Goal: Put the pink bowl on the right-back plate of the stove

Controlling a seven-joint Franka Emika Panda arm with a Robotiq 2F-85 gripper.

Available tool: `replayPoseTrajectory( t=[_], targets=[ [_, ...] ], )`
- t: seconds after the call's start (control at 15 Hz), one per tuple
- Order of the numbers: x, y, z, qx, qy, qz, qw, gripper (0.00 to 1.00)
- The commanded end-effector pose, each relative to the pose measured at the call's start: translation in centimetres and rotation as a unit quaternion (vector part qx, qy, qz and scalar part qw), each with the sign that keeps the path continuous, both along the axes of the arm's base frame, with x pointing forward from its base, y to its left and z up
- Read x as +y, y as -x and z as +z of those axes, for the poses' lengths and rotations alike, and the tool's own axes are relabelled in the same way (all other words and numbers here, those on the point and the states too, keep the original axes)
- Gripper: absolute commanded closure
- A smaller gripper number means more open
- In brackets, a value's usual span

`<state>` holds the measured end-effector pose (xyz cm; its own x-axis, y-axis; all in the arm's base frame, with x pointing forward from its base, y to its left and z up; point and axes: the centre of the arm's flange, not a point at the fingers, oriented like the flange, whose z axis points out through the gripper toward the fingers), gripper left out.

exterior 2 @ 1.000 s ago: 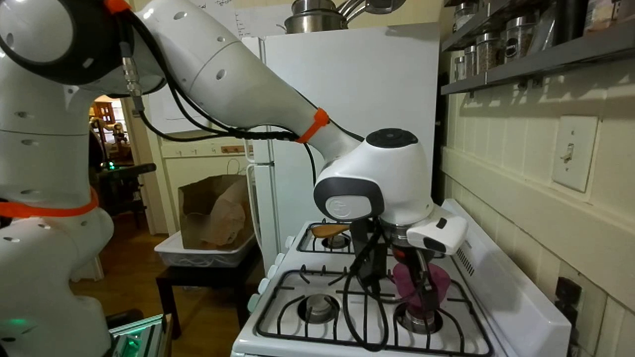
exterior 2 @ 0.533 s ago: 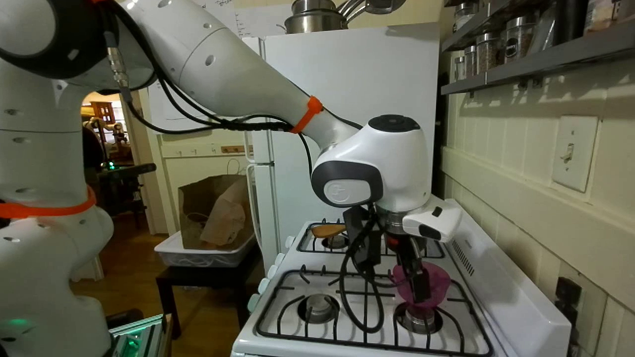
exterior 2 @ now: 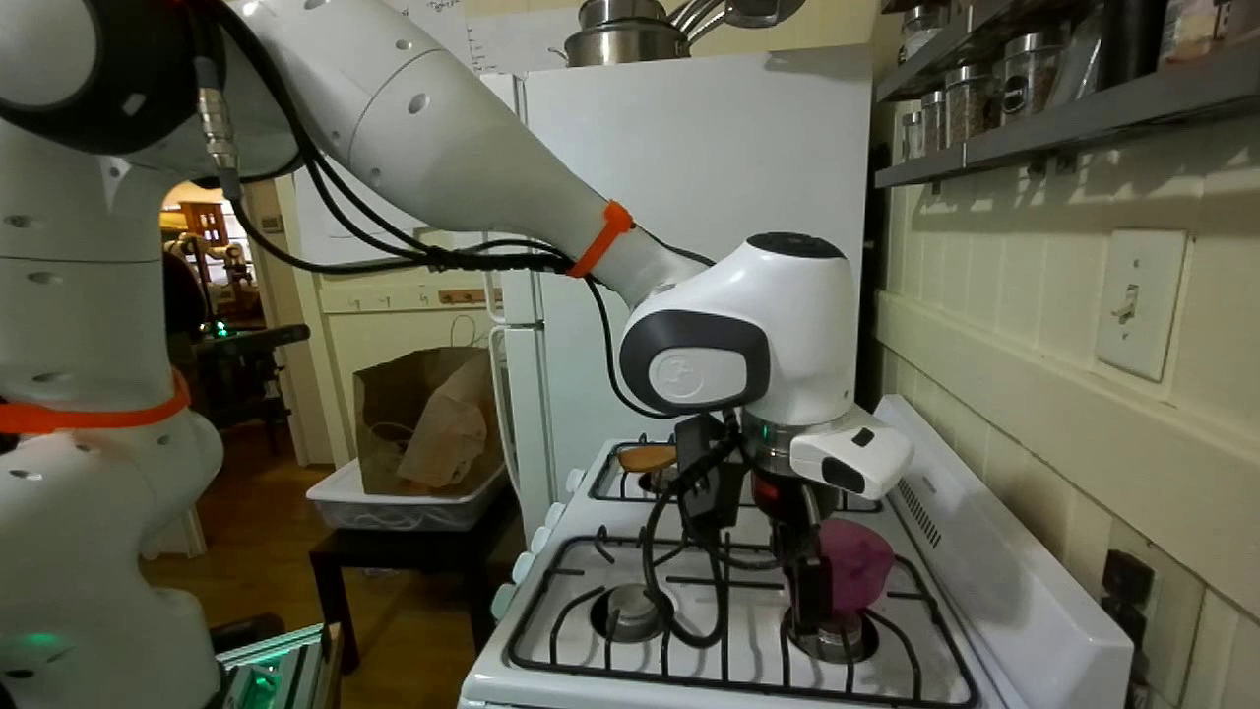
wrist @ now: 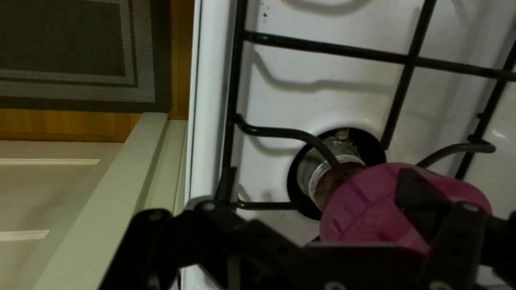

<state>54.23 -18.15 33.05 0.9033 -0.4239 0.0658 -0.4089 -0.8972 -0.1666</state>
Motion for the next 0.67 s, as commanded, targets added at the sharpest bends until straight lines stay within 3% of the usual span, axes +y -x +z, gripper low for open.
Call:
replayPoseTrajectory(
  t=[0.0,0.6],
  targets=[
    [0.3,-0.2,0.8,0.006,0.011,-0.020,0.9997,0.00],
    [0.0,-1.3,0.4,-0.001,0.040,-0.042,0.9983,0.00]
  ],
)
